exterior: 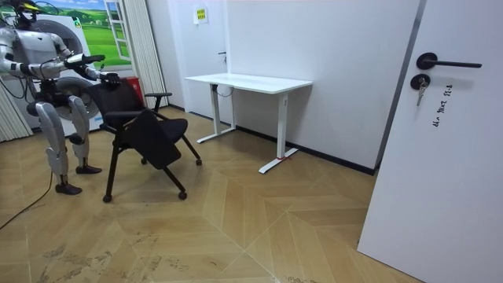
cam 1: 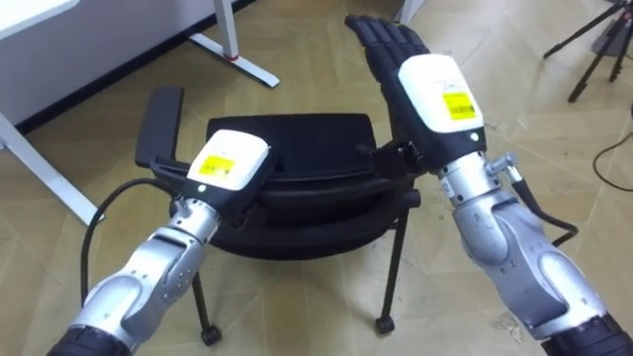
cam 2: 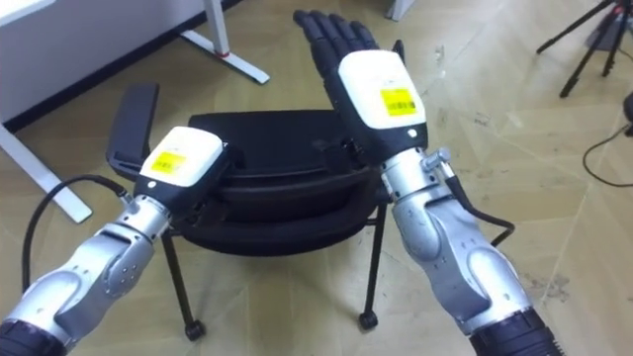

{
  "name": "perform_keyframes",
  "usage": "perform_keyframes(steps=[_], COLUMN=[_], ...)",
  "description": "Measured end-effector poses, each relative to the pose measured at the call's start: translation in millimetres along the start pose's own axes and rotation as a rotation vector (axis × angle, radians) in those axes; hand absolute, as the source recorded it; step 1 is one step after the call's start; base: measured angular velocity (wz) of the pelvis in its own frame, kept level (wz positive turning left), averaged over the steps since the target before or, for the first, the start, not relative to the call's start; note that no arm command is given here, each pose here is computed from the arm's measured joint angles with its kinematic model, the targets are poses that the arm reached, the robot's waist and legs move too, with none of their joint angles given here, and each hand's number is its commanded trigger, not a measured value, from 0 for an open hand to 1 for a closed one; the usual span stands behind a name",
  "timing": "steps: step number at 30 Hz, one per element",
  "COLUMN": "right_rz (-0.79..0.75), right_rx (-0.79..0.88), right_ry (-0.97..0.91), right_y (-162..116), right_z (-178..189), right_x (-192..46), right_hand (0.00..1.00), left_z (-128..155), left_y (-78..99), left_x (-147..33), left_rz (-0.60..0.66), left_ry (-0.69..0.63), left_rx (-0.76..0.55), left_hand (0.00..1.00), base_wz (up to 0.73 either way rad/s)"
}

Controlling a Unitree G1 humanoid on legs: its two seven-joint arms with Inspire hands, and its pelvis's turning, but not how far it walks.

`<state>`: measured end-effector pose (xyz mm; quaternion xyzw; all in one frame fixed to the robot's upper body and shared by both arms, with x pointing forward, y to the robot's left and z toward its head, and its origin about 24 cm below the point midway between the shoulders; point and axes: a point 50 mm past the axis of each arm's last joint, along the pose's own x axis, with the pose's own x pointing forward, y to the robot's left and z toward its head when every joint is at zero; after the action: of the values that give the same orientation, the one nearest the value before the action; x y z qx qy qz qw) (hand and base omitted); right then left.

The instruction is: Push chair

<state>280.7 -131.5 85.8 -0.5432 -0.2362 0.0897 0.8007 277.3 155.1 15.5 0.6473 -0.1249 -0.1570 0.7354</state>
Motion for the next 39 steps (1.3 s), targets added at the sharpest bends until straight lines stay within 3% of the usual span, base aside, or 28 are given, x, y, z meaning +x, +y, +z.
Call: perform_keyframes(steps=[6,27,30,39], right_rz=[0.105,0.254,0.216,0.421], right_rx=[-0.033,-0.025,-0.030,-0.040], right_ry=[0.016,-0.065,-0.030,0.005], right_y=[17,10,0,30], right_z=[-5,3,-6,-8], right_x=[-5,14,15,-2], right_hand=[0.00,0.00,0.00,0.00], left_z=[5,7,20,1], left_y=[-3.2,-2.1,2.8,-2.3], left_x=[0.1,3.6,14.3,8.8], left_rz=[-0.014,-0.020,-0.001,-0.047], left_ry=[-0.025,-0.050,-0.093,-0.004], left_rx=[-0.006,-0.006,-0.002,0.028], left_hand=[1.00,1.00,1.00,1.00], base_wz=[0.08,0.08,0.03,-0.10])
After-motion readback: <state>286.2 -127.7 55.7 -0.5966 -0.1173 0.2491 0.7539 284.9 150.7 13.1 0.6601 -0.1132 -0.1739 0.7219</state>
